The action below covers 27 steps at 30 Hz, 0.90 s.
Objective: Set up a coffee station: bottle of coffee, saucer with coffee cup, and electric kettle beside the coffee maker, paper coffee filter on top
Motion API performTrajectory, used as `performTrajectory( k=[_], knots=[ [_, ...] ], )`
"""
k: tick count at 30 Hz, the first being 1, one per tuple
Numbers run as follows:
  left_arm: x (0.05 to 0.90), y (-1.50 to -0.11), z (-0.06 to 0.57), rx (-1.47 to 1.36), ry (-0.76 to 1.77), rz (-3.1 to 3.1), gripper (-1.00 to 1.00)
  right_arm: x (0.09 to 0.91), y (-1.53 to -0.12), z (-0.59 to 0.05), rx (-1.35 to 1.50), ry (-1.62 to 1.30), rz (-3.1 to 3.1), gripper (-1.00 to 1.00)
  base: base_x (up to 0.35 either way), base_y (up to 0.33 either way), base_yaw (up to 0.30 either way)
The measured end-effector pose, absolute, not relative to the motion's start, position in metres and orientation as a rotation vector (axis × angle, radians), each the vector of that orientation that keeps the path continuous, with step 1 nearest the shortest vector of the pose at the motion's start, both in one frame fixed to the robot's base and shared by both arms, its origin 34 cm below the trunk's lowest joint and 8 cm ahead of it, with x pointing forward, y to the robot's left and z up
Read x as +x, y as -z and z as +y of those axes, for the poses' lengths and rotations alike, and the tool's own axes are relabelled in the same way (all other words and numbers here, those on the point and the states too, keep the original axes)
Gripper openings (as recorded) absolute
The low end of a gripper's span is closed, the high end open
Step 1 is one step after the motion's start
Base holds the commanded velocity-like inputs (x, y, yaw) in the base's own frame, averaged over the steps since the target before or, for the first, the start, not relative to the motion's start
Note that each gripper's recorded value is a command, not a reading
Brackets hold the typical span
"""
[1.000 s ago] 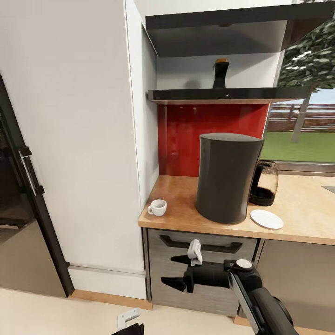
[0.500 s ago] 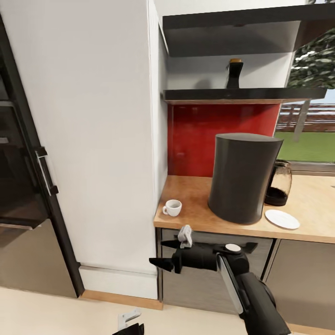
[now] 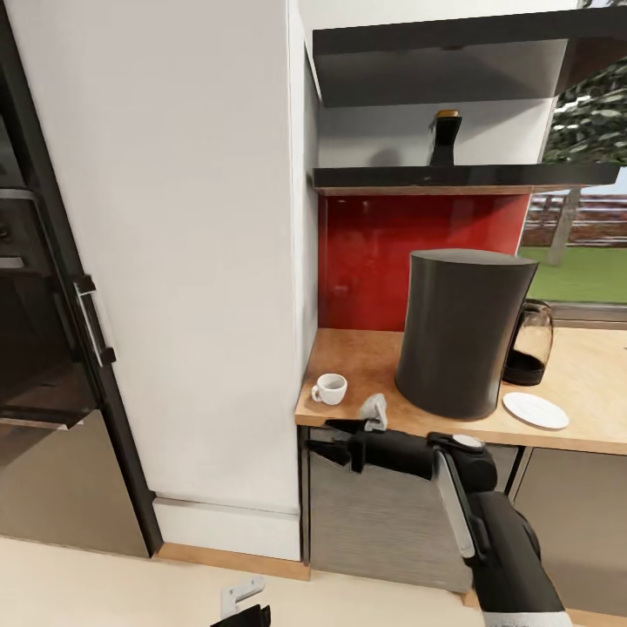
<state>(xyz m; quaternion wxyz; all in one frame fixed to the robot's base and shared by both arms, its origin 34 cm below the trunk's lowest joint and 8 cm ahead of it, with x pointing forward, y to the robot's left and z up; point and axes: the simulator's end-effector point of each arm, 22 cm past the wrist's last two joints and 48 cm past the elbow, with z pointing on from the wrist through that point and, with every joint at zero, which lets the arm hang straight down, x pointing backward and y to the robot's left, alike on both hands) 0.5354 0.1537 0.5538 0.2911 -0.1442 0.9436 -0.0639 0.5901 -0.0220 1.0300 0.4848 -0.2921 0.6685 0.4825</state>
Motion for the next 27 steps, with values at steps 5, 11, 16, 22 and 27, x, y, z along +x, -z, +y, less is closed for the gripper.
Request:
performTrajectory(
  k=[5, 11, 16, 22, 27],
  knots=[
    [0.535, -0.554, 0.154, -0.385, 0.17, 2.516, 1.0, 0.605, -1.045, -0.046, -0.649, -1.147, 1.602, 1.0, 0.0, 0.0, 0.0],
    [0.535, -0.554, 0.154, -0.385, 0.17, 2.516, 1.0, 0.613, -1.065, -0.053, -0.647, -1.131, 1.564, 1.0, 0.0, 0.0, 0.0],
    [0.535, -0.554, 0.154, -0.385, 0.17, 2.516, 1.0, 0.617, -1.074, -0.054, -0.654, -1.118, 1.552, 1.0, 0.0, 0.0, 0.0],
    [0.535, -0.554, 0.154, -0.385, 0.17, 2.516, 1.0, 0.62, -1.072, -0.055, -0.649, -1.095, 1.563, 1.0, 0.0, 0.0, 0.0],
    [0.535, -0.554, 0.154, -0.385, 0.17, 2.516, 1.0, 0.634, -1.065, -0.061, -0.604, -1.031, 1.599, 1.0, 0.0, 0.0, 0.0]
  ],
)
